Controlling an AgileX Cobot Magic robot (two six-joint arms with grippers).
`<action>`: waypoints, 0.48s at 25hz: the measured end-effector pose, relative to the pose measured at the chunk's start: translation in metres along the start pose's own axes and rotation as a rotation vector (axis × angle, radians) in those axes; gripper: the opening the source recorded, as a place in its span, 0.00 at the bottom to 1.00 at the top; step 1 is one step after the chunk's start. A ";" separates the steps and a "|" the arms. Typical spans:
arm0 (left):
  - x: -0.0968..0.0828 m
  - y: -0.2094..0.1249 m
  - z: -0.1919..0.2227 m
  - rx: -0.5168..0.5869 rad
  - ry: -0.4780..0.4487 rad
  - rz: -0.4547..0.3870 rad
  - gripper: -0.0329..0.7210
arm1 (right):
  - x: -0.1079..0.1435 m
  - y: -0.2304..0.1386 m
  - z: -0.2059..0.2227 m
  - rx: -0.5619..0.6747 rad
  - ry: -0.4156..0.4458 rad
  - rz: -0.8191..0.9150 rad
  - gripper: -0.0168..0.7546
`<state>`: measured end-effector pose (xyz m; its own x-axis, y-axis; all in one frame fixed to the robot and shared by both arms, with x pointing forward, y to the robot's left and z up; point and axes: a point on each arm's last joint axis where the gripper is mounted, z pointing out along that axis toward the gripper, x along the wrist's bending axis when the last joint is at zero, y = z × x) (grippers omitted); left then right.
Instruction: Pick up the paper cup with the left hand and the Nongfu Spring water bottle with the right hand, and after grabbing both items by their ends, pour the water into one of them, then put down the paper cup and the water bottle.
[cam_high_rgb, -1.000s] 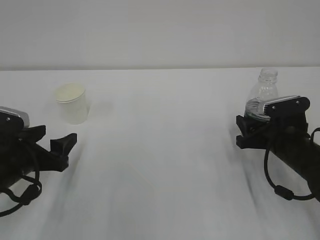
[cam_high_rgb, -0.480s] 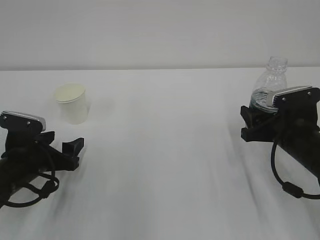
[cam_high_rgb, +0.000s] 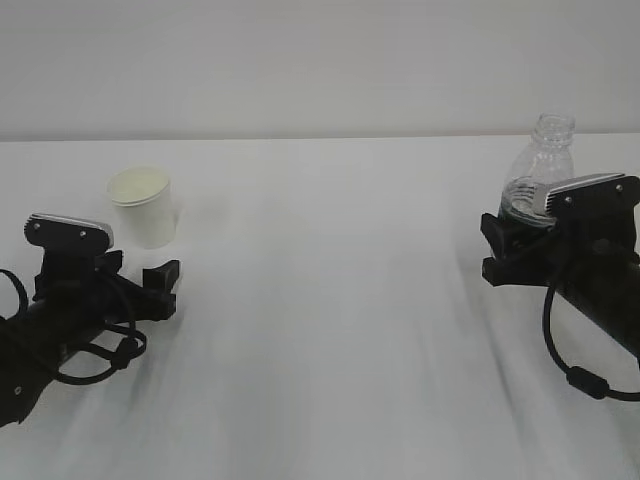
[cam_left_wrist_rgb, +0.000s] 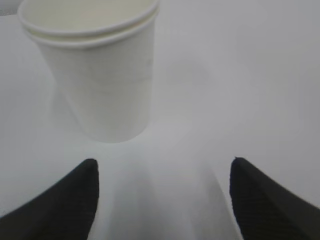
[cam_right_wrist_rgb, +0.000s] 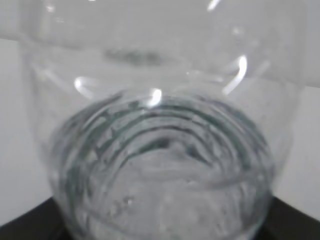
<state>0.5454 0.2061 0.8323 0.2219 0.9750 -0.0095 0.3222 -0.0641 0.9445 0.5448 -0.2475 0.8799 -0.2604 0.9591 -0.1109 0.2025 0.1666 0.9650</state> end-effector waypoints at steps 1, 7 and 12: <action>0.000 0.000 0.002 -0.004 0.000 0.000 0.82 | 0.000 0.000 0.000 0.000 0.000 0.000 0.60; 0.018 0.005 0.010 -0.027 0.041 -0.015 0.82 | 0.000 0.000 0.000 0.000 0.000 0.000 0.60; 0.038 0.005 0.010 -0.027 0.041 -0.004 0.82 | 0.000 0.000 0.000 0.000 0.000 0.000 0.60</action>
<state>0.5644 0.2408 0.8335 0.1830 0.9831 0.0000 0.2978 -0.0554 0.9530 0.5448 -0.2475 0.8799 -0.2604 0.9591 -0.1109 0.2025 0.1666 0.9650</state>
